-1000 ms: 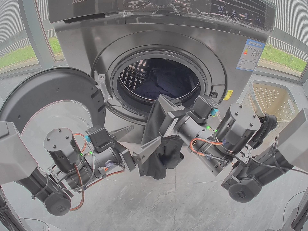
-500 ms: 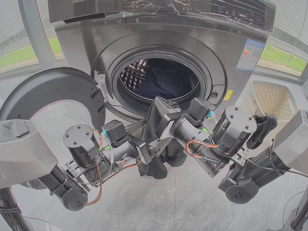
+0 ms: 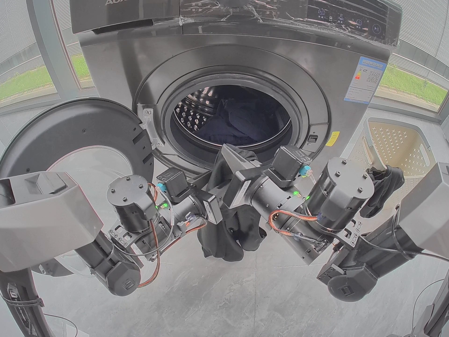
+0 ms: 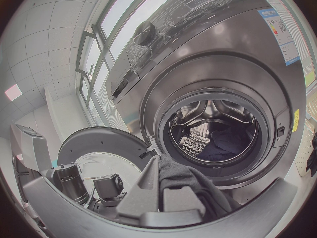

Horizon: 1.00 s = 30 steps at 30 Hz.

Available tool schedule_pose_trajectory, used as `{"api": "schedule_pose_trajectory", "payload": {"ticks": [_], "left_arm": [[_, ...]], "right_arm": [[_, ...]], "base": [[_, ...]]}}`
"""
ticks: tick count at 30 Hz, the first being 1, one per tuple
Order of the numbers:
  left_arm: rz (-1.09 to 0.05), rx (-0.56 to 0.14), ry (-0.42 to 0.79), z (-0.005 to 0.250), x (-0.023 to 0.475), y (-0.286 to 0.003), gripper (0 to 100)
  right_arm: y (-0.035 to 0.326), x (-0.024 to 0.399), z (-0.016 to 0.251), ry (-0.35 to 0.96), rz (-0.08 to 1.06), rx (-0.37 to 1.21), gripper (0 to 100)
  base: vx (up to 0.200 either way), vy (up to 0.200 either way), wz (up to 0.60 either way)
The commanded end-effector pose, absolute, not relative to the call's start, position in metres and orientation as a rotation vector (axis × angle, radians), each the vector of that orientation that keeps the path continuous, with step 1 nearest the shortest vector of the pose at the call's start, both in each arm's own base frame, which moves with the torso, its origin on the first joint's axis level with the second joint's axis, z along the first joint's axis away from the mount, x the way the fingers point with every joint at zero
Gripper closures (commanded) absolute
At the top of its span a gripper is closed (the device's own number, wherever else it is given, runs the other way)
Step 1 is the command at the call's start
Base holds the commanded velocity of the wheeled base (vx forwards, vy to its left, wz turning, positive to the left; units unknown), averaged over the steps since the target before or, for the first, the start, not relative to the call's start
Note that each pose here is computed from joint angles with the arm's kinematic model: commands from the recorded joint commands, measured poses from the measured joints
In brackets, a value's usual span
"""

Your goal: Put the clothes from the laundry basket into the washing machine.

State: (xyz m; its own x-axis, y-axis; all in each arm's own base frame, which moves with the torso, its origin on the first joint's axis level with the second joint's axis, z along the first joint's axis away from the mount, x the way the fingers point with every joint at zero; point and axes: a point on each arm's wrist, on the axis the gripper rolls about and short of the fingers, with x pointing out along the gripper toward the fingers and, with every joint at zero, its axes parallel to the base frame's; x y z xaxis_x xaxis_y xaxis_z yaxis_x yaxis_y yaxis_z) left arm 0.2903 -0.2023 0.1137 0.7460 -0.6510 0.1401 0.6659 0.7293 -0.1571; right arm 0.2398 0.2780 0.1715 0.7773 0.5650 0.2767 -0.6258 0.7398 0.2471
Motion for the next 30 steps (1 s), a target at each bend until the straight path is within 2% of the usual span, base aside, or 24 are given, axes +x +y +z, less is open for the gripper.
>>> {"api": "schedule_pose_trajectory", "payload": {"ticks": [1,7,13,14,17,18,24,30], "left_arm": [[-0.719,-0.208,-0.084,0.114,0.294,-0.202,100],[-0.717,-0.2,-0.089,0.114,0.294,-0.202,100],[-0.717,-0.204,-0.11,0.128,0.282,-0.193,100],[-0.717,-0.205,-0.113,0.131,0.279,-0.191,100],[-0.72,-0.209,-0.122,0.135,0.275,-0.188,100],[-0.709,-0.213,-0.142,0.143,0.274,-0.182,100],[-0.668,-0.211,-0.159,0.146,0.282,-0.17,100],[-0.666,-0.225,-0.22,0.165,0.277,-0.163,100]], "right_arm": [[0.279,0.239,0.172,-0.187,0.663,0.346,100],[0.28,0.237,0.171,-0.183,0.666,0.346,100],[0.279,0.235,0.165,-0.16,0.678,0.345,100],[0.279,0.235,0.164,-0.158,0.679,0.346,0],[0.279,0.235,0.164,-0.156,0.679,0.346,0],[0.272,0.237,0.159,-0.136,0.666,0.336,0],[0.247,0.225,0.142,-0.048,0.673,0.276,0],[0.216,0.211,0.108,0.104,0.673,0.178,0]], "base": [[0.0,0.0,0.0],[0.0,0.0,0.0],[0.0,0.0,0.0],[0.0,0.0,0.0],[0.0,0.0,0.0],[0.0,0.0,0.0],[0.0,0.0,0.0],[0.0,0.0,0.0]]}}
